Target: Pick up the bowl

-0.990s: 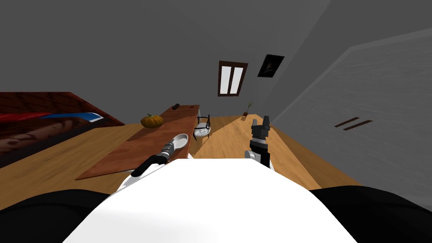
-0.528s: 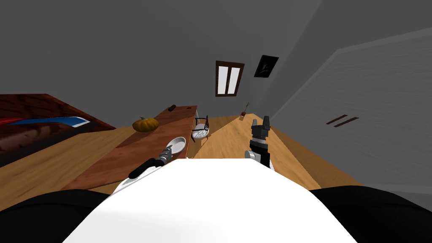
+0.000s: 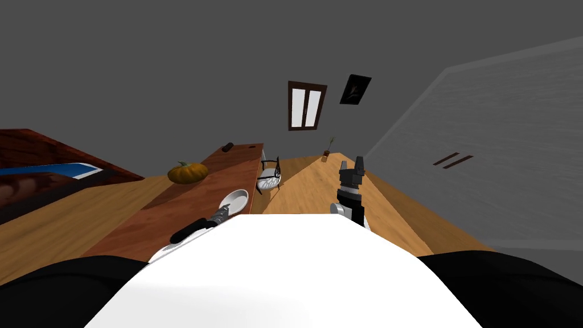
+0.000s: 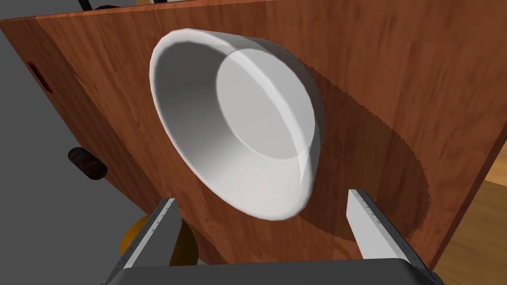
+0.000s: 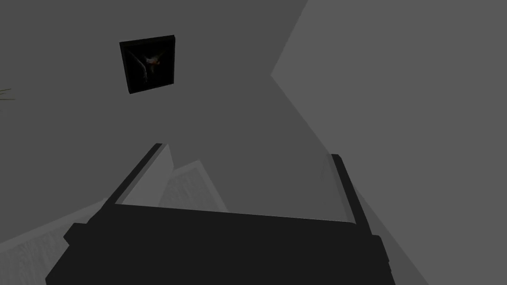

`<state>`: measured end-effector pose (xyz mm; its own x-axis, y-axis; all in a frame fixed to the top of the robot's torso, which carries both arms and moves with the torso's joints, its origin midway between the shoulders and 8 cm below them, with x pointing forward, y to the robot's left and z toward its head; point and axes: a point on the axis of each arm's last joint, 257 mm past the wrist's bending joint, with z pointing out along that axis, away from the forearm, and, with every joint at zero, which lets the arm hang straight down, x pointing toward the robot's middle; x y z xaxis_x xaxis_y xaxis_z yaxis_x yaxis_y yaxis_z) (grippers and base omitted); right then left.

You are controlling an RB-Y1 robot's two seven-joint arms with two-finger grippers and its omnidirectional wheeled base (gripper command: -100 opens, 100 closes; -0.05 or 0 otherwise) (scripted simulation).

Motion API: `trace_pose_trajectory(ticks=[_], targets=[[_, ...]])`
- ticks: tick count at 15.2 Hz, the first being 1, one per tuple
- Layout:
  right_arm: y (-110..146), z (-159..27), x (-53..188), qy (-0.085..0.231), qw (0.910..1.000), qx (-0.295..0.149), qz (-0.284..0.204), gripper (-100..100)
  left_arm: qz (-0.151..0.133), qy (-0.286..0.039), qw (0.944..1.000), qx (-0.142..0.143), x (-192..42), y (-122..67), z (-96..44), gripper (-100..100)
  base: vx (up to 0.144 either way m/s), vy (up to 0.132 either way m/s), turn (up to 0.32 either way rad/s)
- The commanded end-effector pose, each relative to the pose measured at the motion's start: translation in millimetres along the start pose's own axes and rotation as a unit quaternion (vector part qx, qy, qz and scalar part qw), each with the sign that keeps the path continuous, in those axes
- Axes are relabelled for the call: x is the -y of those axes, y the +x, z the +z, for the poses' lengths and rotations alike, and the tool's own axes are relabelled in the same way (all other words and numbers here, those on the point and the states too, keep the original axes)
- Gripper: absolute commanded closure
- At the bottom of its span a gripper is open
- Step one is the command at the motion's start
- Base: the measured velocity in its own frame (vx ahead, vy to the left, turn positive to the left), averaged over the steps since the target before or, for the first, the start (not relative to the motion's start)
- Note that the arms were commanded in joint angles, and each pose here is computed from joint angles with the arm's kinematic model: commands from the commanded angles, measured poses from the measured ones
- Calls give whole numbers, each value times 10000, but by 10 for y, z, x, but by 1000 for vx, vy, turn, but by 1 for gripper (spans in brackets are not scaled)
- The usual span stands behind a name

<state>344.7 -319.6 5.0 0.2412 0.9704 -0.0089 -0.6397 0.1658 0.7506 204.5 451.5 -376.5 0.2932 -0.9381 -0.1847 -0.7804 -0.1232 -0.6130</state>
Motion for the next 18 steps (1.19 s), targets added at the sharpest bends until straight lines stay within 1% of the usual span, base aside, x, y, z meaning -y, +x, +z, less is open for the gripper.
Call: trace_pose_trajectory(ticks=[1, 2, 3, 4, 5, 6, 7, 8, 10, 11, 14, 15, 16, 18], targets=[[0, 0, 0, 0, 10000, 0, 0, 0, -36, -325, 9995, 33, -213, -69, -5, -100, 75, 36, -92], [0, 0, 0, 0, 10000, 0, 0, 0, -36, -365, 9993, 26, -233, -65, -7, -100, 75, 42, -66], [0, 0, 0, 0, 10000, 0, 0, 0, -69, -561, 9984, 46, -369, -106, -13, -100, 77, 46, -82], [0, 0, 0, 0, 10000, 0, 0, 0, -70, -594, 9982, 40, -385, -103, -14, -100, 73, 45, -67], [0, 0, 0, 0, 10000, 0, 0, 0, -107, -802, 9967, 48, -525, -132, -26, -100, 77, 46, -78], [0, 0, 0, 0, 10000, 0, 0, 0, -107, -802, 9967, 48, -525, -132, -26, -100, 75, 41, -64], [0, 0, 0, 0, 10000, 0, 0, 0, -148, -988, 9950, 51, -653, -153, -41, -100, 70, 34, -64], [0, 0, 0, 0, 10000, 0, 0, 0, -148, -988, 9950, 51, -653, -153, -41, -100, 62, 31, -47], [0, 0, 0, 0, 10000, 0, 0, 0, -241, -1291, 9913, 40, -865, -167, -73, -100, 71, 39, -69], [0, 0, 0, 0, 10000, 0, 0, 0, -241, -1291, 9913, 40, -865, -167, -73, -100, 69, 47, -52], [0, 0, 0, 0, 10000, 0, 0, 0, -386, -1550, 9872, 1, -1062, -131, -109, -100, 56, 41, -46], [0, 0, 0, 0, 10000, 0, 0, 0, -332, -1449, 9889, 20, -975, -148, -91, -100, 29, 25, -16], [0, 0, 0, 0, 10000, 0, 0, 0, -349, -1470, 9885, 17, -1011, -134, -34, -100, 10, 14, -6], [0, 0, 0, 0, 10000, 0, 0, 0, -354, -1462, 9886, 20, -1032, -123, 30, -100, -3, 12, -9]])
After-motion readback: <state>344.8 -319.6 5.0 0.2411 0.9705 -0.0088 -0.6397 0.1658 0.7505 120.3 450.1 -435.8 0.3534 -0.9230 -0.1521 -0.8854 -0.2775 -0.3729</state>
